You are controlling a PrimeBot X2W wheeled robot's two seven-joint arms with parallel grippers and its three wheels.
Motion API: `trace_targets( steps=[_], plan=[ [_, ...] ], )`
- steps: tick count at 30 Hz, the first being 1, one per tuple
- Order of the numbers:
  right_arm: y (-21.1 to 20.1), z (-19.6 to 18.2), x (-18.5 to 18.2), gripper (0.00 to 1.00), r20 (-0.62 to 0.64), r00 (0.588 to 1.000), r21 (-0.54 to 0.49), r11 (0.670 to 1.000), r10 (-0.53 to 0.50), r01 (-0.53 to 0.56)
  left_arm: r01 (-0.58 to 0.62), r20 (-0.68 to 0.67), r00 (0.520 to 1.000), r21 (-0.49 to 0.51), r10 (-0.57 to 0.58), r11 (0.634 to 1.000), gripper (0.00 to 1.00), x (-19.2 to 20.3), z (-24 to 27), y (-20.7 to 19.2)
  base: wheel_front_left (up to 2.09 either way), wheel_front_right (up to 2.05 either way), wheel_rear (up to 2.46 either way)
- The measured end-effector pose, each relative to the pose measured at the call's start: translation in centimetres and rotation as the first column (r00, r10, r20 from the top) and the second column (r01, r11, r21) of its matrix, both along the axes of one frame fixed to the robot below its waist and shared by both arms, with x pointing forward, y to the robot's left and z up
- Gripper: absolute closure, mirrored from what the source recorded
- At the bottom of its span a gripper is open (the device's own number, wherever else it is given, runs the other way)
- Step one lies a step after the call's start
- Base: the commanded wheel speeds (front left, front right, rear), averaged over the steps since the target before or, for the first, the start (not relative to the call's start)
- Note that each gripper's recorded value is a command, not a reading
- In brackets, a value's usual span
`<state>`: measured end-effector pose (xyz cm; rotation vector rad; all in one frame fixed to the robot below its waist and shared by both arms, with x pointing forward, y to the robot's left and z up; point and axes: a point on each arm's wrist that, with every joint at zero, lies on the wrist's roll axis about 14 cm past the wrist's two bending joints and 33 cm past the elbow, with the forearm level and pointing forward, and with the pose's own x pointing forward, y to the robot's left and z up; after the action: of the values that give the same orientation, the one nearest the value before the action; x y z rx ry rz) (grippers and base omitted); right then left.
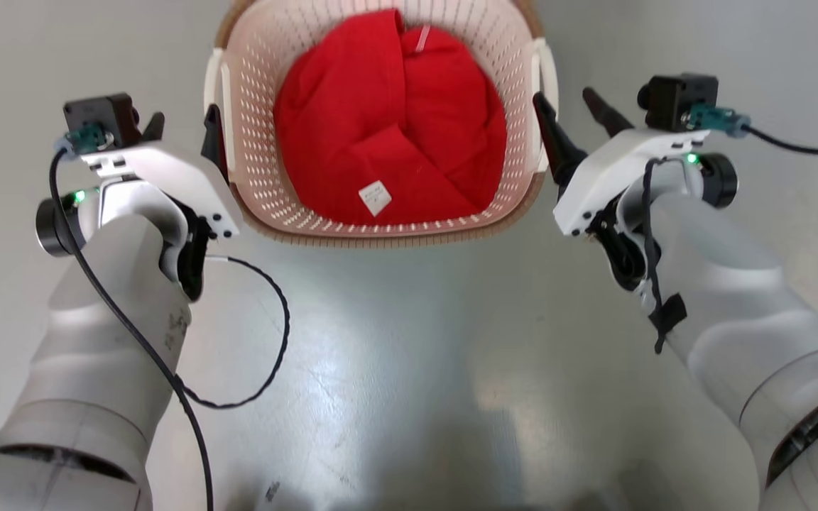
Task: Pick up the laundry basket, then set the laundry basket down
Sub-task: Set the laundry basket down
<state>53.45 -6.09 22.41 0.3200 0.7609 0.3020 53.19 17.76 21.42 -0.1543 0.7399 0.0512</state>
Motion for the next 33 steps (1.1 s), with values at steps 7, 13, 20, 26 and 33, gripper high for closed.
trace_targets(
  steps=[7,13,20,26,33],
  plan=[
    [-0.3,3.4,-0.5,0.0,0.057,0.998,0.008,1.0,-0.007,0.007,-0.005,0.07,0.998,-0.03,0.007,1.0,0.0,-0.4,3.4,-0.6,0.0,0.0,0.0],
    [-1.0,6.8,-0.5,0.0,0.13,0.991,0.015,1.0,-0.017,0.015,0.012,0.166,0.986,-0.055,-0.002,0.998,0.0,-0.6,7.0,-1.5,0.0,0.0,0.0],
    [-1.5,10.5,-1.5,0.0,0.205,0.978,0.027,0.999,-0.029,0.024,0.017,0.269,0.963,-0.082,0.006,0.996,0.0,-1.7,11.1,-2.3,0.0,0.0,0.0],
    [-2.4,13.7,-2.5,0.0,0.287,0.957,0.027,0.999,-0.035,0.029,0.006,0.346,0.938,-0.097,0.028,0.995,0.0,-3.3,14.3,-2.1,0.0,0.0,0.0],
    [-3.5,16.7,-3.9,0.0,0.366,0.929,0.031,0.998,-0.056,0.048,0.013,0.426,0.904,-0.111,0.035,0.994,0.0,-4.9,17.4,-2.5,0.0,0.0,0.0]
  ],
)
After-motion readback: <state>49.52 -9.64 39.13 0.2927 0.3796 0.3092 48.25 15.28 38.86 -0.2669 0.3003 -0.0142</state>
